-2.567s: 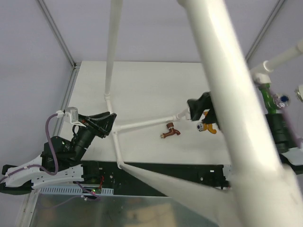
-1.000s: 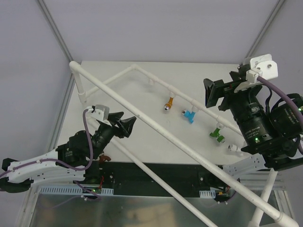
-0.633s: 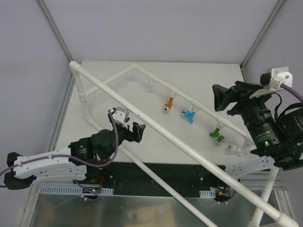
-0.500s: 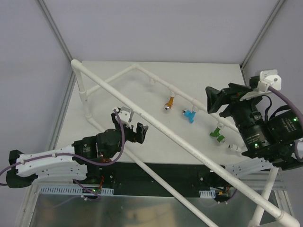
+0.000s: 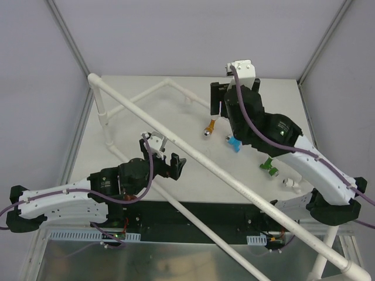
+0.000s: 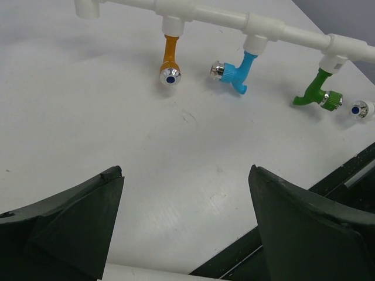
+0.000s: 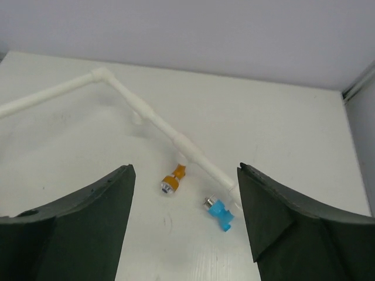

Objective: Install the water faucets
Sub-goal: Adjust the adaptor at the center of the board.

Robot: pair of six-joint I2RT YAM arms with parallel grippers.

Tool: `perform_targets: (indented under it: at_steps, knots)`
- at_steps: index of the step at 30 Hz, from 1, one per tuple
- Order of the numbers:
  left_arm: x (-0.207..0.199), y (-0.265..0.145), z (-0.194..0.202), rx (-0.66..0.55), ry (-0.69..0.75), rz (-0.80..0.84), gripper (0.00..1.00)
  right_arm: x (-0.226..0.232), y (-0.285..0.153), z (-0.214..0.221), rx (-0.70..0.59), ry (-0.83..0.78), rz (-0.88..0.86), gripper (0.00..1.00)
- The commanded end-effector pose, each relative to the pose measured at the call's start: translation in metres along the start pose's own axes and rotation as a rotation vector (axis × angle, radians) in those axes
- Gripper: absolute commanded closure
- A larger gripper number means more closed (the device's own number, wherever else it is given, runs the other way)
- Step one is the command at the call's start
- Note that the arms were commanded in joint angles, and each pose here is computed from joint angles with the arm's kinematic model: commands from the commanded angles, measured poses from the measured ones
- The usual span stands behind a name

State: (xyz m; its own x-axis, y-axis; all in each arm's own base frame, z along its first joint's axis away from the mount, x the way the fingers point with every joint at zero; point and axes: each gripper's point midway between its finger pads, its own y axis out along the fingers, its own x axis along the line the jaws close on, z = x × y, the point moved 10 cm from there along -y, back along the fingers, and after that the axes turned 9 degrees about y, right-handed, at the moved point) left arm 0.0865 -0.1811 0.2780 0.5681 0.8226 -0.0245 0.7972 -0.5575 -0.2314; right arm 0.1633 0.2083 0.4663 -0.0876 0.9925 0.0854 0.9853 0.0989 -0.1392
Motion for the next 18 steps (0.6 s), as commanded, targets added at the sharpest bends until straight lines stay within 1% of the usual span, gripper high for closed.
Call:
perform_targets:
  at_steps: [1, 3, 5, 6, 8, 10, 13, 15, 18]
  knots:
    - [0.004, -0.006, -0.002, 0.003, 0.018, 0.038, 0.08, -0.025, 0.018, 0.016, 0.233, 0.298, -0.189, 0.23]
    - [0.005, -0.009, 0.000, 0.005, 0.052, 0.074, 0.07, -0.033, 0.035, 0.026, 0.318, 0.392, -0.258, 0.23]
    - [0.004, -0.013, 0.002, 0.012, 0.096, 0.136, 0.06, -0.040, 0.045, 0.038, 0.407, 0.466, -0.376, 0.23]
    - [0.004, -0.016, 0.004, 0.019, 0.129, 0.192, 0.03, -0.043, 0.050, 0.045, 0.438, 0.508, -0.419, 0.23]
    - [0.004, -0.021, 0.011, 0.044, 0.182, 0.268, 0.01, -0.050, 0.061, 0.070, 0.499, 0.576, -0.426, 0.23]
    - [0.007, -0.025, 0.021, 0.096, 0.209, 0.281, 0.01, -0.056, 0.065, 0.082, 0.504, 0.608, -0.414, 0.23]
    - [0.008, -0.029, 0.038, 0.192, 0.238, 0.324, 0.01, -0.064, 0.067, 0.100, 0.507, 0.615, -0.374, 0.23]
    - [0.007, -0.029, 0.057, 0.255, 0.241, 0.356, 0.01, -0.069, 0.067, 0.106, 0.500, 0.624, -0.357, 0.23]
    - [-0.003, -0.027, 0.080, 0.295, 0.219, 0.419, 0.01, -0.072, 0.069, 0.116, 0.516, 0.623, -0.336, 0.22]
